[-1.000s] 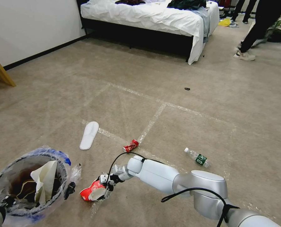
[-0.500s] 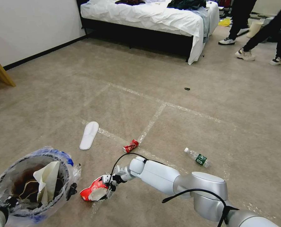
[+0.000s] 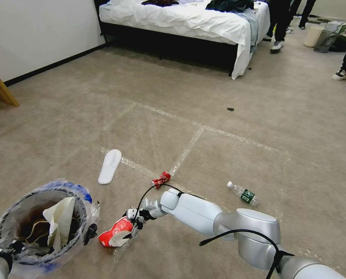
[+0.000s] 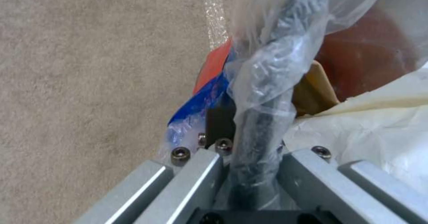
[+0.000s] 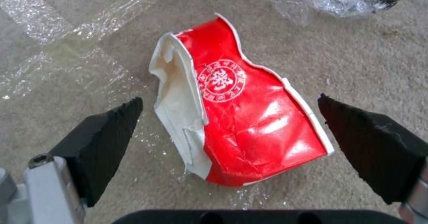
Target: Pick up the trash bin and place the garbage on the floor into it.
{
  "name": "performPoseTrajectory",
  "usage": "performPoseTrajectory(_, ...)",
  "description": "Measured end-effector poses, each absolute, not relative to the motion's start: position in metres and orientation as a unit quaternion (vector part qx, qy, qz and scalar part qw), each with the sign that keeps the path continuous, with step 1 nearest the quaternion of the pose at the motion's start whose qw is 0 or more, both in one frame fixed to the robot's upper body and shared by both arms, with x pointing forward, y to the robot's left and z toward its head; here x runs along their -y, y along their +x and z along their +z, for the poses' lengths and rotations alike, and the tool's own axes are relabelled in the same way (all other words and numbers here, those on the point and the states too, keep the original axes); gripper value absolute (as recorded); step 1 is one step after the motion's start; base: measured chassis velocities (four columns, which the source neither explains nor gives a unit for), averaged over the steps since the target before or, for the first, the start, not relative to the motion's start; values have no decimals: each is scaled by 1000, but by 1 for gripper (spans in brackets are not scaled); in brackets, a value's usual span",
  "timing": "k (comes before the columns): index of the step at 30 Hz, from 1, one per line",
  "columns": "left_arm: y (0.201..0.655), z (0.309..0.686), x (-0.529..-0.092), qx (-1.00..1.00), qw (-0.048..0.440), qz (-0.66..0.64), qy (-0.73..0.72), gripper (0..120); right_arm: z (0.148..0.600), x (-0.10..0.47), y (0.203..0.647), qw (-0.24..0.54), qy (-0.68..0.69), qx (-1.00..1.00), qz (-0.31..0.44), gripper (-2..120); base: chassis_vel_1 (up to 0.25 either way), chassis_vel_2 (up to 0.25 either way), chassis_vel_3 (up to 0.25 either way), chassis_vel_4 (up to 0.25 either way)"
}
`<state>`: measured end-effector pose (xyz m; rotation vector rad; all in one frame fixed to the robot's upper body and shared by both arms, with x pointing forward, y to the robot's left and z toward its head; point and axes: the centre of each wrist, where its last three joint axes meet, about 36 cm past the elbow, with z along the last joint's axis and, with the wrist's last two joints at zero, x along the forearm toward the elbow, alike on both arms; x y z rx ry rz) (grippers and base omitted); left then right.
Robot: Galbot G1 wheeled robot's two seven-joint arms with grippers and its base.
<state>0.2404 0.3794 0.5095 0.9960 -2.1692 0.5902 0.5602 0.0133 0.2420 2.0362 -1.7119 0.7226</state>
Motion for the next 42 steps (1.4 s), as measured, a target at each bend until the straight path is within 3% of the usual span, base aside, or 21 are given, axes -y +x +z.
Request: performPoseTrajectory(42, 243, 505, -370, 833, 334, 232, 375, 0, 227, -9, 549, 202, 729, 604, 250, 99, 0, 0, 0, 0)
